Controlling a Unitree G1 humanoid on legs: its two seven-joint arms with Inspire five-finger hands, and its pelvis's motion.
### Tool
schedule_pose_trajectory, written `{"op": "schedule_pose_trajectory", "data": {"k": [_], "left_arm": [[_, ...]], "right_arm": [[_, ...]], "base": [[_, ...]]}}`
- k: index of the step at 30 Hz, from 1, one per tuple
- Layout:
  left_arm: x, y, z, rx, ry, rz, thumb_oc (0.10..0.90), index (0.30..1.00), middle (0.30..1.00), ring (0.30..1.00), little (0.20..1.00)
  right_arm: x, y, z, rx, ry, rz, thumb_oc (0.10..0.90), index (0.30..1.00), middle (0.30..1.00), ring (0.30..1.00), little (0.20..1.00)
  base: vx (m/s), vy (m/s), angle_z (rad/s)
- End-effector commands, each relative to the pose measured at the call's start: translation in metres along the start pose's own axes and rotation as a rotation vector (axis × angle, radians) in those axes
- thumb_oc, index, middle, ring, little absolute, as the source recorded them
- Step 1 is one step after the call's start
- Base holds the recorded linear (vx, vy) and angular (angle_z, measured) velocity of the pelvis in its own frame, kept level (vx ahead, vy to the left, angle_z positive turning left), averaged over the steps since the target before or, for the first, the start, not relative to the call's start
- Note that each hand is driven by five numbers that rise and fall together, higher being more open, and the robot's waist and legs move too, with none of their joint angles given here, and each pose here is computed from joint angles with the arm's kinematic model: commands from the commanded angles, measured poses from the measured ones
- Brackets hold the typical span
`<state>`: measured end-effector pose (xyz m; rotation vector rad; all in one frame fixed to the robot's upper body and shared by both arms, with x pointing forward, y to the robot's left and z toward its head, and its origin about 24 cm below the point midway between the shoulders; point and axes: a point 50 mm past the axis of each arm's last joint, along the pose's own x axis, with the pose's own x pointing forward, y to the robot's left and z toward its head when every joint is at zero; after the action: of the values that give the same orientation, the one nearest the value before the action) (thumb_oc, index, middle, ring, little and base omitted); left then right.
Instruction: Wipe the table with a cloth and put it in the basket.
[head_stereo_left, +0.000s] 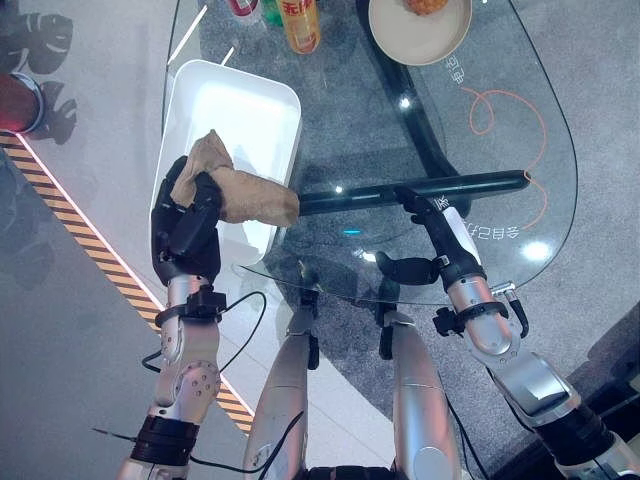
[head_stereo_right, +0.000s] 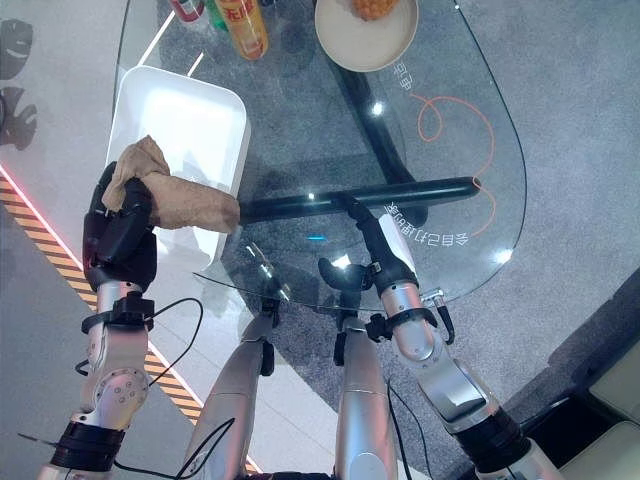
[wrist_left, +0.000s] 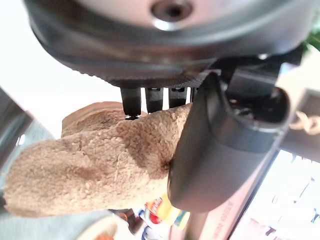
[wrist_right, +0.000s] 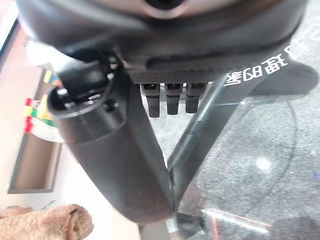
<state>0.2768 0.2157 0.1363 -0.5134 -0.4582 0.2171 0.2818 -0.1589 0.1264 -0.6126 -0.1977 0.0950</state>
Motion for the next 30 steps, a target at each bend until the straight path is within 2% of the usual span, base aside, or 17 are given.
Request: {"op": "schedule_pose_trajectory", "data": {"k": [1,7,16,22,30], "left_arm": [[0.021,-0.004,0.068,0.149,-0.412,0.006,0.1,0.3,0.3,0.3,0.2],[0.039,0.011,0.079,0.336,-0.531,0.172,0.1,0.3,0.3,0.3,0.2],[0.052,0.013,0.089,0.477,-0.635,0.32,0.1,0.3,0.3,0.3,0.2],[0.063,0.013,0.09,0.677,-0.659,0.373,0.1,0.3,0.3,0.3,0.2],[0.075,0.01,0.085,0.744,-0.629,0.371,0.1,0.3,0.3,0.3,0.2]], "right_arm": [[0.005,0.002,0.03,0.036,-0.131,0.049,0.8,0.9,0.9,0.9,0.9],[0.013,0.007,0.03,0.025,-0.097,0.09,0.8,0.9,0.9,0.9,0.9],[0.02,0.007,0.033,0.011,-0.078,0.092,0.8,0.9,0.9,0.9,0.9],[0.024,0.002,0.038,0.0,-0.067,0.097,0.8,0.9,0.9,0.9,0.9],[0.028,0.001,0.04,-0.001,-0.056,0.1,0.8,0.9,0.9,0.9,0.9]], "base": [[0.02,0.094,-0.07],[0.02,0.078,-0.04],[0.01,0.057,0.0],[0.01,0.043,0.0],[0.02,0.041,0.0]]}}
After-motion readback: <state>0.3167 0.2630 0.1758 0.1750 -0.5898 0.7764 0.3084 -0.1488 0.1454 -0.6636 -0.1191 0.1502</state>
